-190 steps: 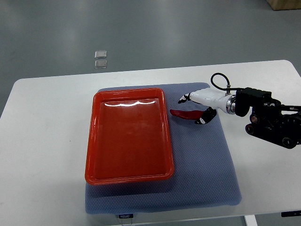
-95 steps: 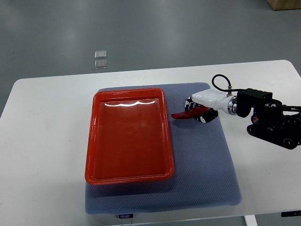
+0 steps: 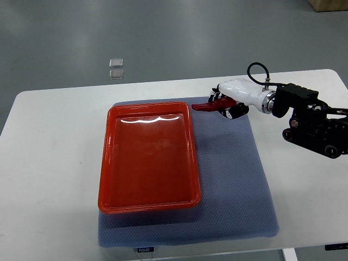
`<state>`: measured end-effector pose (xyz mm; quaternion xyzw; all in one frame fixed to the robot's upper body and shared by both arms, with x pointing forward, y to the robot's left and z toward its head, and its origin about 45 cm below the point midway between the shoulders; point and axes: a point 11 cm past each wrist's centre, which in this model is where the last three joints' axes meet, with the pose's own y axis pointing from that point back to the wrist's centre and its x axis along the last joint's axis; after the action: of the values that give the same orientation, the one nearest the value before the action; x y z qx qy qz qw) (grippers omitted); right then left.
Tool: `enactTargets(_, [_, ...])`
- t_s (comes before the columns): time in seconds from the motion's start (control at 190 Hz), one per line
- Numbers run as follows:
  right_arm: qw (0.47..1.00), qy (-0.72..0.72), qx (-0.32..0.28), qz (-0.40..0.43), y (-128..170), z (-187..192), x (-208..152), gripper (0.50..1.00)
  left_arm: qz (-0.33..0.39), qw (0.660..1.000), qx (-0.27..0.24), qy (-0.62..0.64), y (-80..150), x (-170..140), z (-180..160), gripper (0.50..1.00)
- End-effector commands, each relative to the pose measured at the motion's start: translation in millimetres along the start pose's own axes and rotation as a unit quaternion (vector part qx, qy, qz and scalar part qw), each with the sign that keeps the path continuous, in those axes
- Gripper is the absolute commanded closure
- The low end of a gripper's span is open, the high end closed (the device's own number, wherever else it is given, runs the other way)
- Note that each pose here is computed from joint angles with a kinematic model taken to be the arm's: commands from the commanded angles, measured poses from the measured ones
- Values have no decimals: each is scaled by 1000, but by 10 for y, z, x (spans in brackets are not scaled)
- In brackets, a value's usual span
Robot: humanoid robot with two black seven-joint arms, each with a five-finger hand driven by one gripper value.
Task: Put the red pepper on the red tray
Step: 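Carry the pepper over the red tray and lower it inside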
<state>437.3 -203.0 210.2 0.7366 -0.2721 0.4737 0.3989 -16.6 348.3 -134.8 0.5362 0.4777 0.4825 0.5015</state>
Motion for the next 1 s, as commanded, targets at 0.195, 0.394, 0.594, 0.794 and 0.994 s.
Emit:
enactTargets(0.195, [996, -18, 84, -8, -343, -795, -180, 1000, 0, 1000, 0, 0, 0, 0, 0, 500])
enactTargets(0.394, [991, -26, 132, -24, -490, -1283, -338, 1000, 0, 1000, 0, 0, 0, 0, 0, 500])
enactTargets(0.594, [985, -18, 162, -49, -560, -1611, -562, 1000, 0, 1000, 0, 0, 0, 0, 0, 500])
enactTargets(0.794, [986, -14, 156, -56, -647, -1678, -687, 969, 0, 1000, 0, -1, 0, 0, -1, 500])
enactTargets(0.994, [989, -13, 141, -54, -672, -1574, -676, 691, 0, 1000, 0, -1, 0, 0, -1, 500])
